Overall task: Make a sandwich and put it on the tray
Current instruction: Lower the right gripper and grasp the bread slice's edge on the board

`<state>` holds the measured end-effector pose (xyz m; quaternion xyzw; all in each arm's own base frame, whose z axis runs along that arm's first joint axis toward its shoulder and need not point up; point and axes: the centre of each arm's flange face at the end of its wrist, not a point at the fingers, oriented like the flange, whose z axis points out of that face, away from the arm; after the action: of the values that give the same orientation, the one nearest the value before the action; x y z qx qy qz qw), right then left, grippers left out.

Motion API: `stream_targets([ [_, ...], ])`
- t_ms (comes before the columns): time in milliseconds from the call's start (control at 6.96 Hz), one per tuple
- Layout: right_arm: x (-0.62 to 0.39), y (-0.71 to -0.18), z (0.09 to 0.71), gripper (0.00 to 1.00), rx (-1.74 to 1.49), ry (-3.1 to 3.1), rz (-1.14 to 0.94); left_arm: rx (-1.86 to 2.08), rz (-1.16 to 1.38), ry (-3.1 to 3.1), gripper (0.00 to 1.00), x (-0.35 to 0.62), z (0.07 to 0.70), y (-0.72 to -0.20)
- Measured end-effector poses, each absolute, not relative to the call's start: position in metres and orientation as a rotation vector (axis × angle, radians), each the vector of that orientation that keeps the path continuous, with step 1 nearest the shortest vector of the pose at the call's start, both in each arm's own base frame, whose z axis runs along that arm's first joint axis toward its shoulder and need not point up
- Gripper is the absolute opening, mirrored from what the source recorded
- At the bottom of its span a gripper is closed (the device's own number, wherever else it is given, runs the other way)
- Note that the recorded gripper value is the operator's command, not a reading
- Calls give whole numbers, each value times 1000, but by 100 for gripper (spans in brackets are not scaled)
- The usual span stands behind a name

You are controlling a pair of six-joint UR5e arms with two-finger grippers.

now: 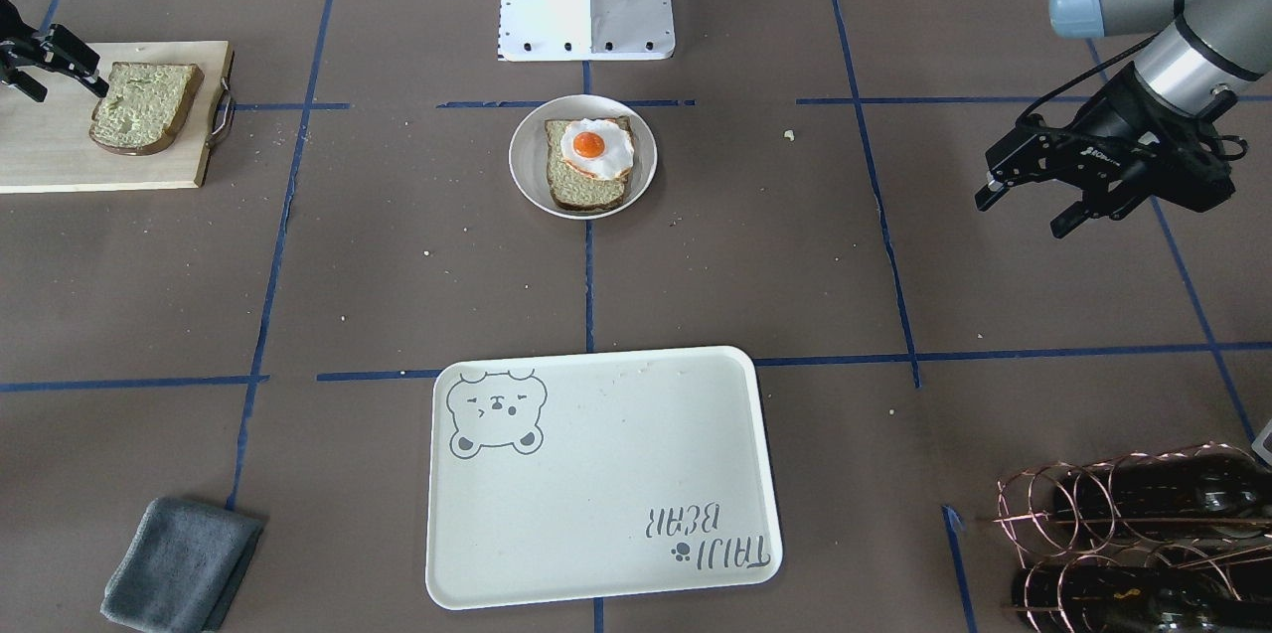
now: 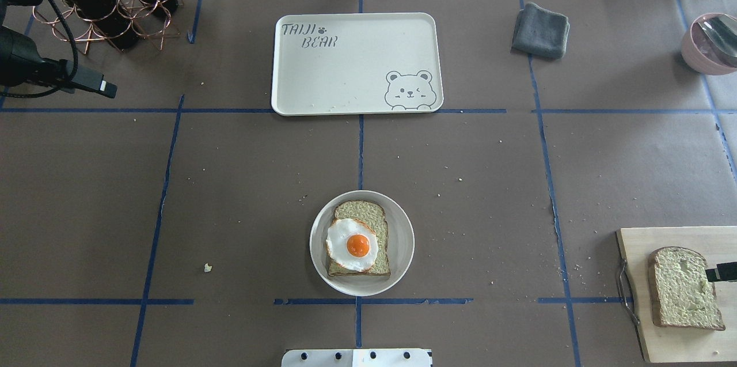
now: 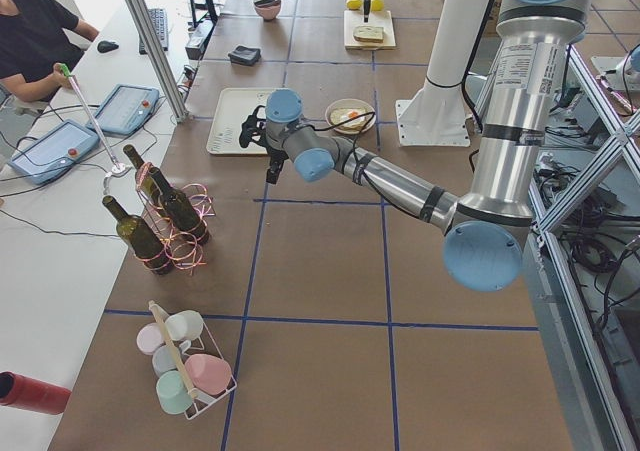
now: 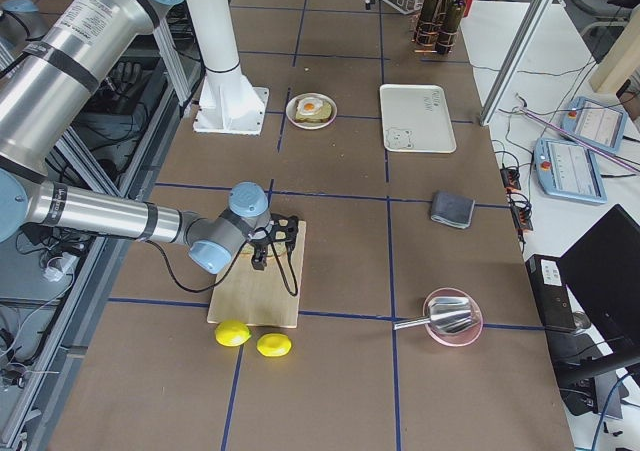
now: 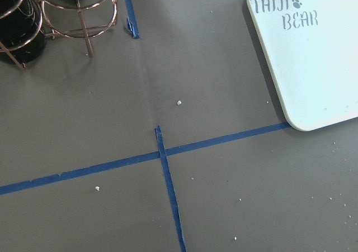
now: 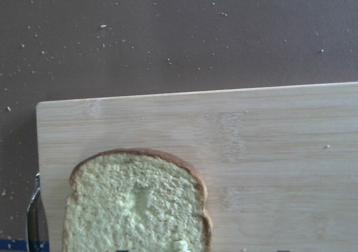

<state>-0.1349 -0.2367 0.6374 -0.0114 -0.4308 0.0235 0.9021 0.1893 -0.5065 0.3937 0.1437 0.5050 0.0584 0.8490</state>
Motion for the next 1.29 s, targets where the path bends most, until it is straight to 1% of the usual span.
stream_targets([
  [144,-144,-237,639,79,-28,-885,47,304,124,1065,100,189,393,-506],
  [575,-156,-234,644,76,-41,-869,38,306,124,1065,100,189,393,-506],
  [1006,-158,-231,652,65,-55,-855,32,307,126,1064,100,188,393,-506],
  [1294,-162,-229,652,64,-60,-857,18,310,128,1064,100,188,393,-506],
])
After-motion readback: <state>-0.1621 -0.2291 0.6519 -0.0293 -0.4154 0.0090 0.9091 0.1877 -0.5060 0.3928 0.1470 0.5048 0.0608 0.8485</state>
